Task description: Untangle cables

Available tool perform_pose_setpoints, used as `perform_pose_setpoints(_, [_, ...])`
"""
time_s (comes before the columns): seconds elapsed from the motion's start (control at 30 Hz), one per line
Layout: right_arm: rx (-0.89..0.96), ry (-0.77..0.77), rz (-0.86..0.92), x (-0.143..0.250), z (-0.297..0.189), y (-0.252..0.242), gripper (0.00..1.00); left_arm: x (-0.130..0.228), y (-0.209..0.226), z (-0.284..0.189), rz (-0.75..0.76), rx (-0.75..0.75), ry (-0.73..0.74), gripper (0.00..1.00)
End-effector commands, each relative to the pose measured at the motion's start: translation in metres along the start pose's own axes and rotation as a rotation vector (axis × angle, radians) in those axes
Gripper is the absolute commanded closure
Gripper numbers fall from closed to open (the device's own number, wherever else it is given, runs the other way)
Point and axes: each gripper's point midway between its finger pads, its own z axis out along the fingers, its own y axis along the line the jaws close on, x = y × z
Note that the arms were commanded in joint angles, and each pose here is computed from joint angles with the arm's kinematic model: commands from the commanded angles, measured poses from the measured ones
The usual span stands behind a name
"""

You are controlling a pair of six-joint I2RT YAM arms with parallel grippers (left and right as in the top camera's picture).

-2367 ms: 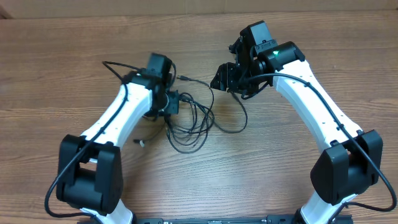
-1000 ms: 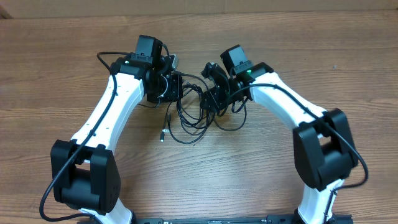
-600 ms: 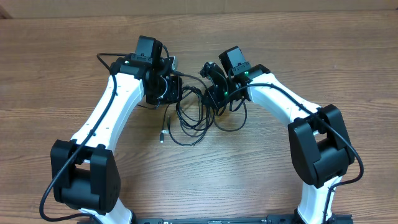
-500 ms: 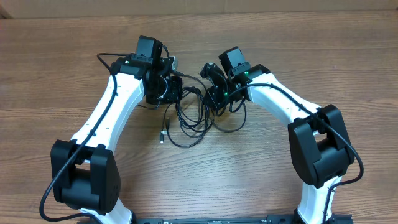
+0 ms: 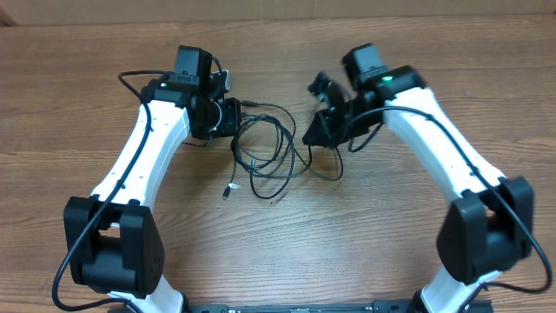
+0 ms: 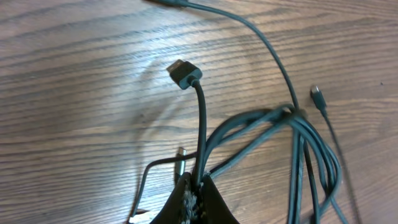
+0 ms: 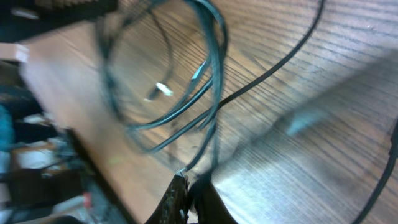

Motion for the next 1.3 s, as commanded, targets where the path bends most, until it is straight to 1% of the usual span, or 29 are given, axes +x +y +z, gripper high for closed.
perform_pose_setpoints(0.0, [-0.144, -0.081, 0.068, -0.012, -0.033, 0.01, 0.96, -0.009, 0.001, -0.01, 0.011, -0.01, -0.042, 0.96])
perform_pose_setpoints(0.03, [-0.15, -0.095, 0.096, -0.013, -0.038, 0.004, 0.96, -0.01, 0.0, -0.01, 0.012, -0.009, -0.044, 0.96])
perform_pose_setpoints(0.1, [-0.1, -0.114, 0.179, -0.015, -0.046, -0.015, 0.96, -0.01, 0.0, -0.01, 0.013, -0.007, -0.048, 0.96])
perform_pose_setpoints(0.13, [0.021, -0.126, 0.286, -0.012, -0.052, -0.044, 0.96, -0.011, 0.0, -0.01, 0.014, -0.006, -0.051, 0.96])
perform_pose_setpoints(0.2, [0.197, -0.123, 0.407, -0.003, -0.058, -0.078, 0.96, -0.012, -0.001, -0.01, 0.015, -0.001, -0.054, 0.96])
perform_pose_setpoints(0.3, [0.394, -0.094, 0.482, 0.016, -0.063, -0.11, 0.96, -0.011, -0.005, -0.01, 0.017, 0.02, -0.049, 0.96])
perform_pose_setpoints(0.43, [0.408, -0.043, 0.492, 0.029, -0.053, -0.112, 0.93, -0.011, -0.01, -0.01, 0.05, 0.047, -0.049, 0.96])
perform_pose_setpoints(0.5, [0.398, -0.012, 0.475, 0.035, -0.047, -0.107, 0.93, -0.015, -0.023, -0.013, 0.119, 0.111, -0.067, 0.96])
perform_pose_setpoints(0.53, [0.379, 0.005, 0.447, 0.037, -0.046, -0.103, 0.93, -0.02, -0.034, -0.019, 0.157, 0.166, -0.092, 0.96])
perform_pose_setpoints(0.6, [0.358, 0.008, 0.445, 0.037, -0.045, -0.099, 0.91, -0.029, -0.049, -0.034, 0.195, 0.223, -0.141, 0.96])
perform_pose_setpoints(0.67, [0.297, -0.006, 0.439, 0.031, -0.042, -0.09, 0.82, -0.039, -0.063, -0.057, 0.227, 0.257, -0.202, 0.96])
perform_pose_setpoints(0.73, [0.239, -0.025, 0.425, 0.024, -0.04, -0.081, 0.78, -0.044, -0.073, -0.074, 0.252, 0.282, -0.24, 0.96])
perform_pose_setpoints(0.77, [0.206, -0.035, 0.41, 0.021, -0.04, -0.075, 0.75, -0.045, -0.08, -0.086, 0.268, 0.301, -0.263, 0.96])
perform_pose_setpoints(0.8, [0.142, -0.049, 0.371, 0.016, -0.04, -0.064, 0.69, -0.047, -0.09, -0.101, 0.3, 0.332, -0.294, 0.96])
perform_pose_setpoints(0.83, [0.081, -0.068, 0.332, 0.01, -0.041, -0.053, 0.67, -0.047, -0.101, -0.117, 0.356, 0.364, -0.326, 0.96])
perform_pose_setpoints(0.87, [0.052, -0.086, 0.304, 0.005, -0.044, -0.046, 0.66, -0.045, -0.108, -0.128, 0.397, 0.386, -0.348, 0.96])
perform_pose_setpoints(0.9, [0.033, -0.113, 0.27, 0.0, -0.048, -0.039, 0.59, -0.044, -0.114, -0.138, 0.429, 0.405, -0.371, 0.96])
perform_pose_setpoints(0.97, [0.007, -0.163, 0.215, -0.008, -0.059, -0.027, 0.54, -0.041, -0.122, -0.152, 0.459, 0.433, -0.4, 0.96])
perform_pose_setpoints(1.0, [-0.009, -0.2, 0.177, -0.013, -0.067, -0.017, 0.47, -0.04, -0.125, -0.157, 0.467, 0.445, -0.407, 0.96])
perform_pose_setpoints(1.1, [-0.04, -0.304, 0.078, -0.023, -0.095, 0.011, 0.36, -0.032, -0.139, -0.172, 0.509, 0.524, -0.418, 0.96])
perform_pose_setpoints(1.13, [-0.038, -0.341, 0.043, -0.025, -0.106, 0.02, 0.32, -0.026, -0.146, -0.176, 0.554, 0.576, -0.413, 0.96])
perform_pose_setpoints(1.2, [-0.036, -0.401, 0.003, -0.028, -0.124, 0.035, 0.27, -0.011, -0.161, -0.185, 0.669, 0.687, -0.404, 0.96])
perform_pose_setpoints(1.23, [-0.04, -0.418, 0.006, -0.029, -0.129, 0.039, 0.24, -0.006, -0.164, -0.188, 0.701, 0.72, -0.402, 0.96])
perform_pose_setpoints(1.27, [-0.048, -0.436, 0.016, -0.03, -0.134, 0.043, 0.24, -0.003, -0.167, -0.19, 0.724, 0.743, -0.403, 0.96])
